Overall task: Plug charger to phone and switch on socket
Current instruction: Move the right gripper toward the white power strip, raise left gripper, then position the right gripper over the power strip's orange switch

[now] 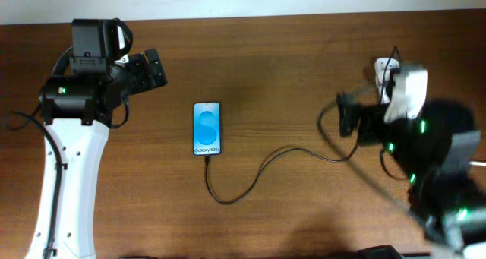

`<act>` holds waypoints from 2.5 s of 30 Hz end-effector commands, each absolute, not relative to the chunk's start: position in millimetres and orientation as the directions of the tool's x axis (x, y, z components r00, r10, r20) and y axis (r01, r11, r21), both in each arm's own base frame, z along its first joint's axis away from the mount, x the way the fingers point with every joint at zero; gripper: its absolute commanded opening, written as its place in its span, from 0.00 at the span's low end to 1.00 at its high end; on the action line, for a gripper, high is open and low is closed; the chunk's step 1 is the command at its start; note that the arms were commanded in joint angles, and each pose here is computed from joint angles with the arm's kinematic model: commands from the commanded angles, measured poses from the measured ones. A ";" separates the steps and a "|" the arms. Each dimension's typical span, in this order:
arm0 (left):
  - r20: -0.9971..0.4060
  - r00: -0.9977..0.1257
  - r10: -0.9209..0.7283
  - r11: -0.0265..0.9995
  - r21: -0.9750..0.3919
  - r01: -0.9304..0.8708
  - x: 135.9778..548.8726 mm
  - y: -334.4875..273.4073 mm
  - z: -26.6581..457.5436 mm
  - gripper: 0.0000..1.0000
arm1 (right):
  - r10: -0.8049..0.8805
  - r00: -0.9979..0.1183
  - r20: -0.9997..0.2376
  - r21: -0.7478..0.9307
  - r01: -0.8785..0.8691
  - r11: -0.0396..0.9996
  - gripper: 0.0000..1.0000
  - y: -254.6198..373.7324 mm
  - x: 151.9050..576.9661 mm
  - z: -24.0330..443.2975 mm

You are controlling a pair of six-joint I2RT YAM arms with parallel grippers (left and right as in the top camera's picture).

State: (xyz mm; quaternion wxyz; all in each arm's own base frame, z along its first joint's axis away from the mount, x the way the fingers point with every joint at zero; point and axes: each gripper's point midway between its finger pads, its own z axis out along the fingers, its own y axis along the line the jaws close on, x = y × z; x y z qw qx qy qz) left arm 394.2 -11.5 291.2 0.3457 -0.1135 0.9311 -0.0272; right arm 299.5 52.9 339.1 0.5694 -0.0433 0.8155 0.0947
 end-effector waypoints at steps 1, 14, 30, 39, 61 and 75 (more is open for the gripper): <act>-0.652 -0.723 -0.230 0.972 -0.120 -0.202 394.3 -6.7 296.6 0.99 | 0.055 -0.241 -0.969 0.100 -0.178 0.979 0.98 48.6 277.7 283.4; -0.652 -0.723 -0.230 0.972 -0.120 -0.202 394.3 -6.7 296.6 0.99 | 0.082 -0.034 -0.996 0.087 -0.170 0.982 0.98 36.9 238.5 211.5; -0.652 -0.723 -0.230 0.972 -0.120 -0.202 394.3 -6.7 296.6 0.99 | 0.085 -0.056 -0.995 0.091 -0.117 0.989 0.98 24.7 248.1 213.5; -0.652 -0.723 -0.230 0.972 -0.120 -0.202 394.3 -6.7 296.6 1.00 | 0.147 -0.107 -0.983 0.147 0.003 0.989 0.98 -1.3 291.6 279.9; -0.651 -0.723 -0.230 0.972 -0.122 -0.200 394.3 -7.2 296.6 0.99 | 0.220 -0.644 -0.733 0.209 0.095 0.973 0.98 4.9 291.4 233.0; -0.651 -0.723 -0.230 0.972 -0.122 -0.200 394.3 -7.2 296.6 0.99 | 0.454 -0.767 -0.453 0.268 0.369 0.890 0.99 -161.6 376.6 196.8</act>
